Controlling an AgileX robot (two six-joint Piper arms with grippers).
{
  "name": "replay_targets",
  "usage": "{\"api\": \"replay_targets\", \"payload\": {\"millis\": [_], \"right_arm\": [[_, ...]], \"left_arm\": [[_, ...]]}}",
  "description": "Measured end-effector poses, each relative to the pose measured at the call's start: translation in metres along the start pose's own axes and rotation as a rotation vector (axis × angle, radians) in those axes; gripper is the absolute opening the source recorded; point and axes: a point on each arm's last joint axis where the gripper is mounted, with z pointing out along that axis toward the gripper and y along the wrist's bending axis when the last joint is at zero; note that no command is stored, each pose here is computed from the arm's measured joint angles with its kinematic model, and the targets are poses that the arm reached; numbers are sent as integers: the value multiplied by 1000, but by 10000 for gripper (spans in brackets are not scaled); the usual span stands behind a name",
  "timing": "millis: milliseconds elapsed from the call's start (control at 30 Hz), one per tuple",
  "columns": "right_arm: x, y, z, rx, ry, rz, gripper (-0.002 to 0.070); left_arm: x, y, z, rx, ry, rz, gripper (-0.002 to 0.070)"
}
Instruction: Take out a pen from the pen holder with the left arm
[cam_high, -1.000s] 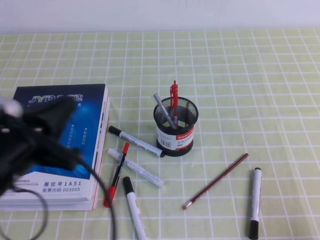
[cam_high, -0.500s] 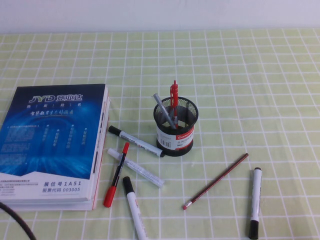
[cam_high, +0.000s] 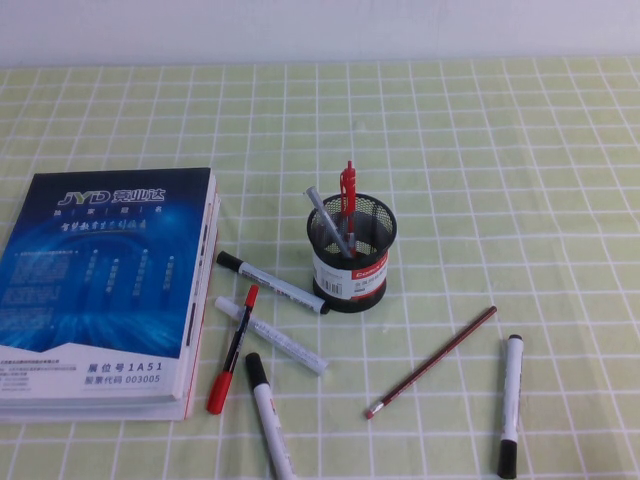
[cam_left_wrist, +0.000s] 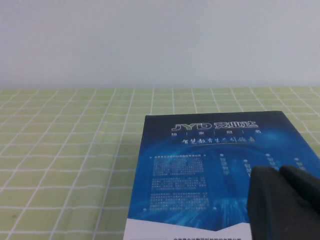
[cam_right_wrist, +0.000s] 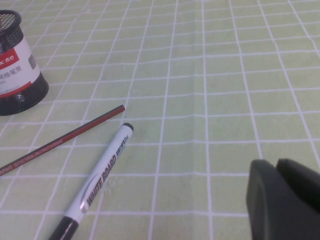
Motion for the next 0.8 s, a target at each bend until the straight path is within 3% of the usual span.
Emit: {"api": "replay_targets", "payload": {"millis": [400, 800], "right_arm": [[0, 0, 0, 0, 0, 0, -15], [0, 0, 0, 0, 0, 0, -15]], "left_arm": [[26, -1, -7, 10, 246, 49, -2], [28, 0, -7, 10, 266, 55, -2]]}}
